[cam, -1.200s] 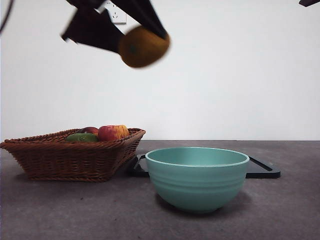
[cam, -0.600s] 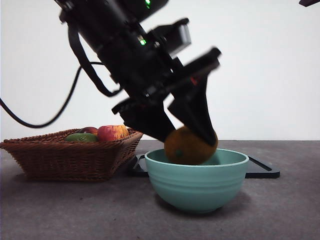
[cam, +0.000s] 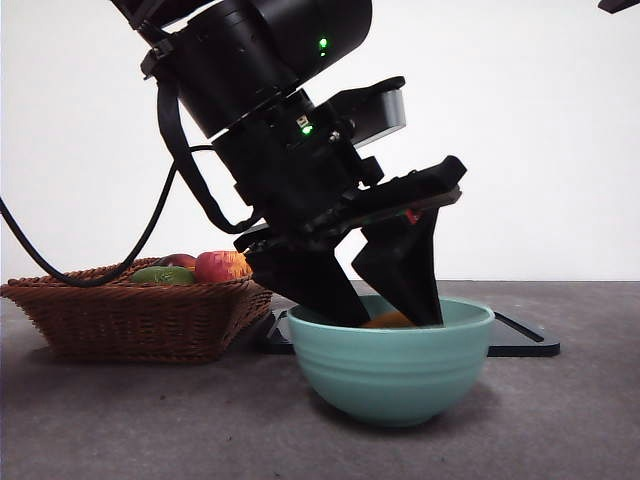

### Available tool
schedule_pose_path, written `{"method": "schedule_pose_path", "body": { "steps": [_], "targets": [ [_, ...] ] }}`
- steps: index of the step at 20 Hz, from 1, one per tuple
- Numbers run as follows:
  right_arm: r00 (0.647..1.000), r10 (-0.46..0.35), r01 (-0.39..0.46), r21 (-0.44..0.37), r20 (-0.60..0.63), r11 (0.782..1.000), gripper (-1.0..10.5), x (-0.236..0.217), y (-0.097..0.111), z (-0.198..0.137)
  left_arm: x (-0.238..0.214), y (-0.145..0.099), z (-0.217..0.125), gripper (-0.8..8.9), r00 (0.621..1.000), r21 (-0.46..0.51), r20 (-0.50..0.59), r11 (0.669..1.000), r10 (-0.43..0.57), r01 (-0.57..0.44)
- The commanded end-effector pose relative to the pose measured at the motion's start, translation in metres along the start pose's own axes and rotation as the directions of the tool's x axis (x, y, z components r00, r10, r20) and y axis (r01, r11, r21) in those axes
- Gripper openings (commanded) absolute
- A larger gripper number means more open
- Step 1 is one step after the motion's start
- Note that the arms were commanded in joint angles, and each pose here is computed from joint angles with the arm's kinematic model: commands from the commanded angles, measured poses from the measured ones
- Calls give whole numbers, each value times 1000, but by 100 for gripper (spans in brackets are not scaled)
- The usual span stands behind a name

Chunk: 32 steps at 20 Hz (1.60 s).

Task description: Pick up the wifruite, put it on the bowl, pick up the plate, put it on desk

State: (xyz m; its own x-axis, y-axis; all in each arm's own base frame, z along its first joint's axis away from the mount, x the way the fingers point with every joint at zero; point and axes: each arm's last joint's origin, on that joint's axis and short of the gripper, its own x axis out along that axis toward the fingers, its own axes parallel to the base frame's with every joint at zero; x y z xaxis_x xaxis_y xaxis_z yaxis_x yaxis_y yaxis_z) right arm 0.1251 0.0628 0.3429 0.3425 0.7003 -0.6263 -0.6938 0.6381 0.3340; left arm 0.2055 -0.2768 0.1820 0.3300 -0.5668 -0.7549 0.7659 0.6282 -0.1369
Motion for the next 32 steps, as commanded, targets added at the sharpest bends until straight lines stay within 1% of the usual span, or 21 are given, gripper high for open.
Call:
{"method": "schedule_pose_path", "body": {
  "steps": [1, 4, 7, 11, 13, 15, 18, 21, 23, 25, 28, 30, 31, 32],
  "targets": [
    [1000, 2, -2, -3, 13, 1000, 377, -1, 1, 5, 4, -6, 4, 316, 1000, 12, 9, 1000, -10, 10],
    [1000, 2, -2, -3, 13, 1000, 377, -1, 1, 5, -7, -7, 13, 316, 999, 1, 47, 1000, -15, 15],
    [1000, 2, -2, -3, 13, 1000, 377, -1, 1, 5, -33, -11, 27, 313, 990, -25, 136, 999, -27, 30],
    [1000, -2, 2, -4, 13, 1000, 377, -1, 1, 5, -89, -8, 44, 313, 955, -48, 294, 998, -27, 43],
    [1000, -23, 23, -4, 11, 1000, 377, -1, 1, 5, -120, -2, 47, 313, 933, -68, 360, 997, -8, 35],
    [1000, -24, 24, -3, 11, 1000, 377, -1, 1, 5, -150, 8, 46, 313, 914, -95, 405, 995, 27, 13],
    [1000, -24, 24, -3, 11, 1000, 378, -1, 1, 5, -188, 25, 35, 313, 898, -150, 428, 988, 102, -41],
    [1000, -24, 24, -3, 10, 1000, 377, -1, 1, 4, -221, 41, 15, 312, 901, -196, 389, 973, 193, -123],
    [1000, -24, 24, -3, 10, 1000, 378, -1, 1, 4, -240, 45, 1, 312, 906, -217, 363, 965, 218, -146],
    [1000, -24, 24, -3, 10, 1000, 378, -1, 1, 4, -255, 43, -12, 312, 924, -199, 346, 975, 161, -96],
    [1000, -24, 24, -2, 10, 1000, 377, -1, 0, 4, -266, 35, -30, 312, 957, -133, 290, 991, 18, 22],
    [1000, -24, 24, -2, 10, 1000, 377, -1, 1, 4, -268, 30, -39, 312, 967, -74, 238, 991, -93, 113],
    [1000, -24, 24, 0, 9, 1000, 377, -1, 1, 4, -268, 28, -43, 312, 967, -59, 208, 985, -146, 162],
    [1000, -24, 24, 6, 9, 1000, 377, -1, 0, 4, -268, 27, -45, 312, 968, -57, 191, 982, -166, 179]
  ]
}}
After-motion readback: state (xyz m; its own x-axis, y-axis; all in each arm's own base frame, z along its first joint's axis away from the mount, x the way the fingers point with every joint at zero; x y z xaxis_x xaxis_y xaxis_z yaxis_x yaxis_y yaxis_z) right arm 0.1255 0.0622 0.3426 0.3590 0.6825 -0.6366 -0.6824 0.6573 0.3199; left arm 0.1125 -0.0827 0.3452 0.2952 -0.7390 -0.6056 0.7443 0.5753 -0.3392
